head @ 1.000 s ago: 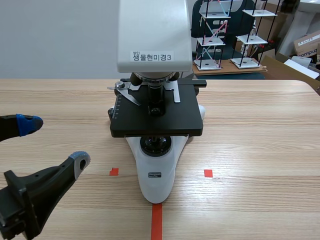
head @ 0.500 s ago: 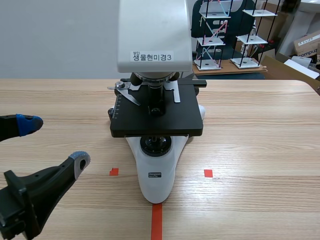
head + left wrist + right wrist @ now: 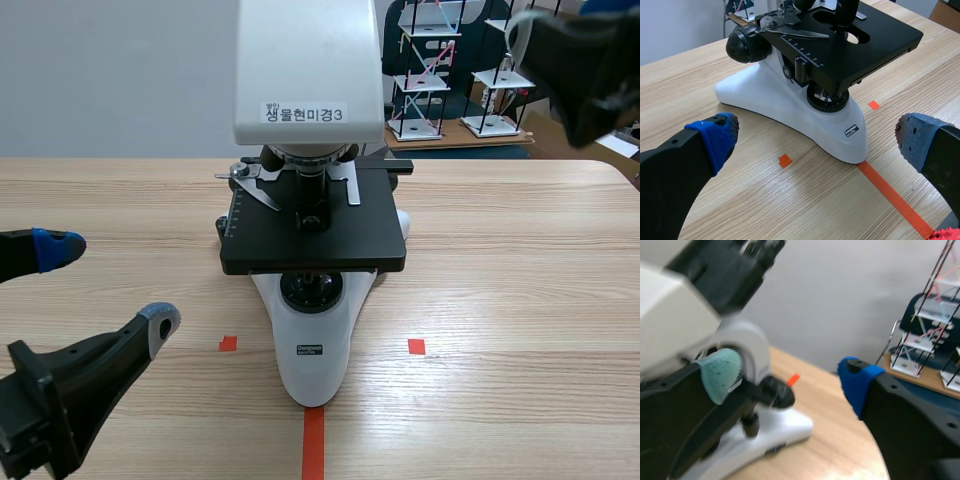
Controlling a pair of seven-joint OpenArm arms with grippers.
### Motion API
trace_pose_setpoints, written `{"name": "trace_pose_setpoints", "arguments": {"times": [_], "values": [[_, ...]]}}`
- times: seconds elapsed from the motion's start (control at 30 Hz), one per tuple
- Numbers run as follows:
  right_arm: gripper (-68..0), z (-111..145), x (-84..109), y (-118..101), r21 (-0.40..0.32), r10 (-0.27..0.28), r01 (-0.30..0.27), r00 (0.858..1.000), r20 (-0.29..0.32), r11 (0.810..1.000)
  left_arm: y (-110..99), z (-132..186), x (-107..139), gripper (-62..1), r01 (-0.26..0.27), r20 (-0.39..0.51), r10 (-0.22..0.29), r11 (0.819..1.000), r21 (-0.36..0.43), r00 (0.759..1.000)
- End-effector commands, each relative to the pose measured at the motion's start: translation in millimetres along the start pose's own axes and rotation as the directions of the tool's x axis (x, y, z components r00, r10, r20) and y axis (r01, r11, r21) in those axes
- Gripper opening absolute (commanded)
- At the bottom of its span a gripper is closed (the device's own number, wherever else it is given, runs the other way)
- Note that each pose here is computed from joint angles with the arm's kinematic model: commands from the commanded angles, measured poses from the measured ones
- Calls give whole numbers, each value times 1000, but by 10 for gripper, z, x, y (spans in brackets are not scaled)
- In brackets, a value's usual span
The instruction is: Return to the home posture
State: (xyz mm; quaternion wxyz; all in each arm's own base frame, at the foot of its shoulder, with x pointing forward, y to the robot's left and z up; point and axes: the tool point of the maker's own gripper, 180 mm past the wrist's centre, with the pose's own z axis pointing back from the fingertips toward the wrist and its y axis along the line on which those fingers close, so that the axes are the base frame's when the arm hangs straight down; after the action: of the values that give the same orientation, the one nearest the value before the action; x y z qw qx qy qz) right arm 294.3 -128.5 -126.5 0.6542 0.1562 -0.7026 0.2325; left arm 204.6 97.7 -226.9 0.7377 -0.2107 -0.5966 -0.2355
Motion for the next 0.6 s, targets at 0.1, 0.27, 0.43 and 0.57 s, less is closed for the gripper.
{"name": "trace_pose_setpoints", "arguments": {"times": [0.1, 0.27, 0.43, 0.57], "values": [[-158, 191, -161, 249, 67, -13, 14, 1000, -13, 998, -16, -6, 75, 14, 0, 29, 0, 1000, -7, 1000], [-158, 405, -318, 441, 84, 9, -8, 1000, -15, 996, -16, -6, 75, 14, 0, 29, 0, 1000, -7, 1000], [-133, 581, -453, 659, 107, 102, -99, 995, -17, 989, -16, -6, 75, 14, 0, 29, 0, 1000, -7, 1000], [-133, 639, -560, 768, 113, 158, -153, 986, -42, 982, -16, -6, 75, 14, 0, 29, 0, 1000, -7, 1000]]}}
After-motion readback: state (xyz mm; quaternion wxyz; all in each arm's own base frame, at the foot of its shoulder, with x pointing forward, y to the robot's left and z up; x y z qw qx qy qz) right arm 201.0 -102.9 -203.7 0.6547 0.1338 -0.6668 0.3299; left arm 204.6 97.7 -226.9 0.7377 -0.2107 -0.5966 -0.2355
